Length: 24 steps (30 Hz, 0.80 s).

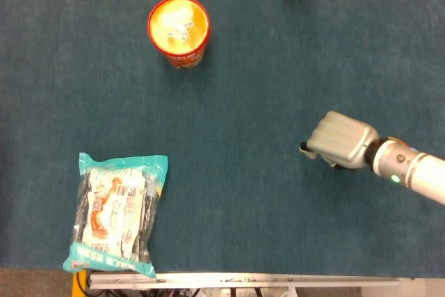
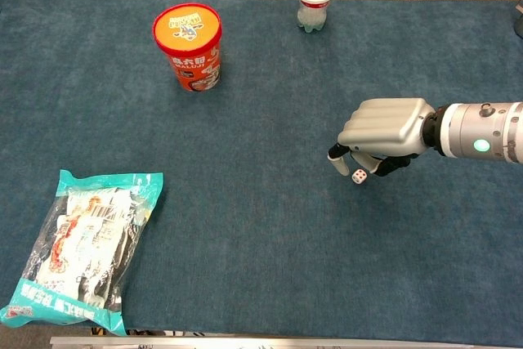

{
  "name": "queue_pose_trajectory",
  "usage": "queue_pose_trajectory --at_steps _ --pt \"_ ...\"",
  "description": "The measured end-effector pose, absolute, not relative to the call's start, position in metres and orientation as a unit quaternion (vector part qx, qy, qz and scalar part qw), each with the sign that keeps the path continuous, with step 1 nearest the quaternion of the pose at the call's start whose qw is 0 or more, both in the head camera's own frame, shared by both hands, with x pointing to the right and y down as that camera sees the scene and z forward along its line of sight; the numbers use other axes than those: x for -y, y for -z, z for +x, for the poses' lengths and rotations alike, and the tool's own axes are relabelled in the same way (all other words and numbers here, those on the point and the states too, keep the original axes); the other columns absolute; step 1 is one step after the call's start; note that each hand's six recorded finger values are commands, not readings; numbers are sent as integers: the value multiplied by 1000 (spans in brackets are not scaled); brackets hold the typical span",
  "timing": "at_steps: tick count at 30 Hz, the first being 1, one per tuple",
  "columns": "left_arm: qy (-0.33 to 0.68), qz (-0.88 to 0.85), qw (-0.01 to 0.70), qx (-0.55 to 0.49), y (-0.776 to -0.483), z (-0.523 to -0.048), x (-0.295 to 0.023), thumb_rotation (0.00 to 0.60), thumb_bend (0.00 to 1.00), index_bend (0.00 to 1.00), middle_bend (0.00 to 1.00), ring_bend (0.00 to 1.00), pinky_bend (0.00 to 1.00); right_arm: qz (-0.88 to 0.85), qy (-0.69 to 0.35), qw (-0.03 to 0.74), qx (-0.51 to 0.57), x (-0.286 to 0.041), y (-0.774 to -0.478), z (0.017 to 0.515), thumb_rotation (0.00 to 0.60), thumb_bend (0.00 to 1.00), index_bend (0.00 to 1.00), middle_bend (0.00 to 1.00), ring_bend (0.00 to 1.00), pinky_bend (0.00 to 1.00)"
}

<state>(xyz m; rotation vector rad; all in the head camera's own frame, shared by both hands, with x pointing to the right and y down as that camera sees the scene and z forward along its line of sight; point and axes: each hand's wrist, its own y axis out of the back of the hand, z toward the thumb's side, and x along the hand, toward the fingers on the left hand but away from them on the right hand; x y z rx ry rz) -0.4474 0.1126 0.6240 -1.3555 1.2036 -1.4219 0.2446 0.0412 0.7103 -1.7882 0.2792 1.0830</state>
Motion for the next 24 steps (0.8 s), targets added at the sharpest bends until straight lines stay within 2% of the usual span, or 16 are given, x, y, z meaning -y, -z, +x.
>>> queue_pose_trajectory --at_steps 24 --pt "564 -537 403 -480 -623 -450 -113 600 578 406 277 208 356 -730 -465 483 -133 -46 -729 252 600 1000 420 884 821 790"
